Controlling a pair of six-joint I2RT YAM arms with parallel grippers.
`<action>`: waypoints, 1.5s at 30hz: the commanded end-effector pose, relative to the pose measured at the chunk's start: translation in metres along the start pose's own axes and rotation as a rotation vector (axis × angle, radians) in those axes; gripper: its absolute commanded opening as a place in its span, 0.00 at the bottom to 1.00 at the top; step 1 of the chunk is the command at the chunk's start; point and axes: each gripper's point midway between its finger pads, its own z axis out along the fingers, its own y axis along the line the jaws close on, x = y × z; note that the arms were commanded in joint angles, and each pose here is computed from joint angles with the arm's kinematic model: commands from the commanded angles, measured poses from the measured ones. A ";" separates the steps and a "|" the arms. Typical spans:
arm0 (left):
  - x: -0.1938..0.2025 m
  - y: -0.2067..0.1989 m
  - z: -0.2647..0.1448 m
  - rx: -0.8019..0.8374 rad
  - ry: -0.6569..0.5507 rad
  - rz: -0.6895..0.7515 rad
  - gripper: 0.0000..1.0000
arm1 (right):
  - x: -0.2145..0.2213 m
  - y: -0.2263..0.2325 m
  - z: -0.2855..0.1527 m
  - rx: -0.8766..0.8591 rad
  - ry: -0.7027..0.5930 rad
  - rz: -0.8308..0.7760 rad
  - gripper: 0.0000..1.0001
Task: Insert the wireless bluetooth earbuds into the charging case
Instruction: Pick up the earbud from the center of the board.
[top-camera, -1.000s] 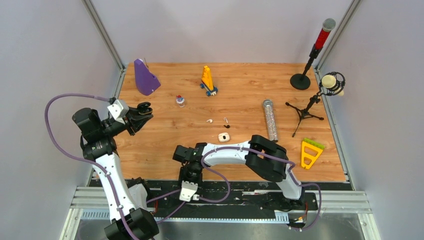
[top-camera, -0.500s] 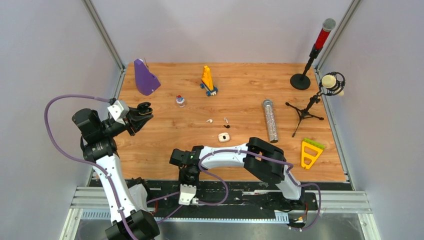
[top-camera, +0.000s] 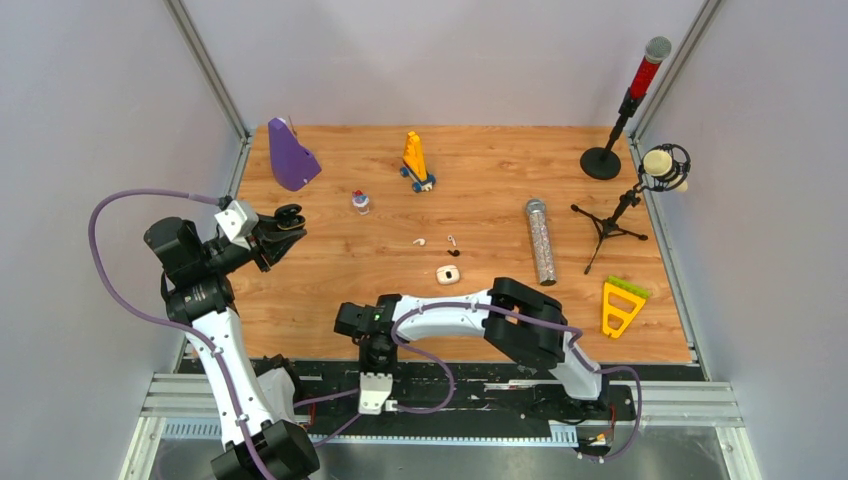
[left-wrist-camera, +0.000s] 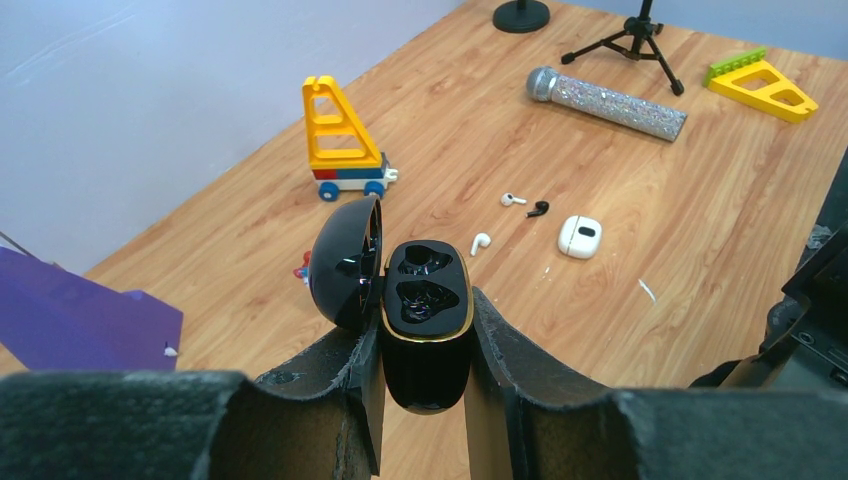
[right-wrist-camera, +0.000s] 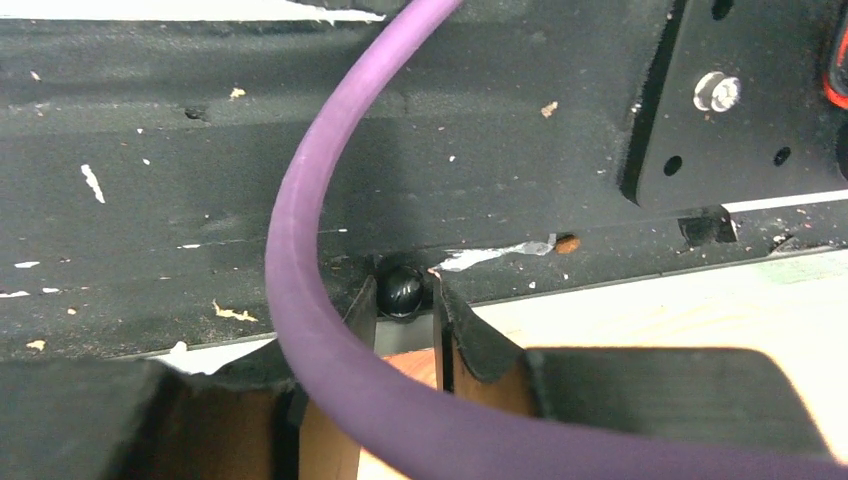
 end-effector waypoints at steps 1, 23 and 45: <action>-0.008 -0.004 -0.001 0.014 -0.013 0.025 0.01 | 0.004 0.040 0.038 -0.189 0.036 -0.014 0.27; -0.010 -0.007 -0.001 0.035 -0.021 0.027 0.01 | 0.003 0.030 0.040 -0.200 0.069 0.044 0.15; -0.011 -0.013 -0.001 0.055 -0.027 0.039 0.02 | -0.003 -0.004 -0.058 0.003 0.216 0.146 0.13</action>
